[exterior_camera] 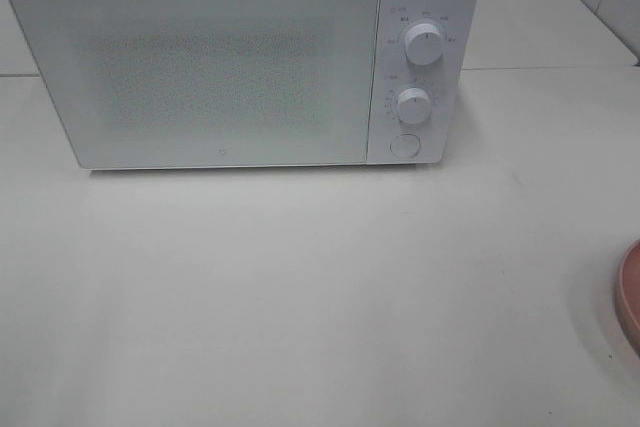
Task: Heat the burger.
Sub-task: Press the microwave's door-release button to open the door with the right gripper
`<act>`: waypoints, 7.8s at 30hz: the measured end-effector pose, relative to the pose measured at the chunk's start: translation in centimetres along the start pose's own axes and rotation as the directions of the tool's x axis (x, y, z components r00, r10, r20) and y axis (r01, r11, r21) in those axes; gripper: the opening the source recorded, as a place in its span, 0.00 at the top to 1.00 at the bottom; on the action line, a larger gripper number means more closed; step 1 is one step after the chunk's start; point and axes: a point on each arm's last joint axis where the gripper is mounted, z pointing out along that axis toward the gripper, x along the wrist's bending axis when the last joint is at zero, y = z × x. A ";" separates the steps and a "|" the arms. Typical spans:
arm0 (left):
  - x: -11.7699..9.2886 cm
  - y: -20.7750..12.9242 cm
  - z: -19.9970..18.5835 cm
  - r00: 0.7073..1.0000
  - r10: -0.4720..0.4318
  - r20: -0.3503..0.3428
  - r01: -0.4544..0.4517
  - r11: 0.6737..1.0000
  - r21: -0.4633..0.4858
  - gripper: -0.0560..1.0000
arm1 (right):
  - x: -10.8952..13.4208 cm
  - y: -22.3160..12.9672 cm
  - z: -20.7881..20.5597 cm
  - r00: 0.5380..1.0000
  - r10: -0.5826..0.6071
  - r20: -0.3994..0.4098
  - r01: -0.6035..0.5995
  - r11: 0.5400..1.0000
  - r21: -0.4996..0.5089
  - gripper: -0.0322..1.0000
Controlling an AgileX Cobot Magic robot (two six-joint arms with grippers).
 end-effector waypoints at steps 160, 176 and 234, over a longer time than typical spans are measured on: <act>0.0 0.0 0.0 1.000 0.000 0.000 0.000 1.000 0.000 0.01 | 14.2 -1.5 23.7 0.586 0.770 -0.253 -0.793 0.609 0.017 0.73; 0.0 0.0 0.0 1.000 0.000 0.000 0.000 1.000 0.000 0.01 | 14.5 -2.9 23.8 0.199 0.977 -0.079 -0.961 0.211 0.181 0.97; 0.0 0.0 0.0 1.000 0.000 0.000 0.000 1.000 0.000 0.01 | 20.0 -2.3 36.7 0.101 0.995 0.012 -0.988 0.099 0.116 0.97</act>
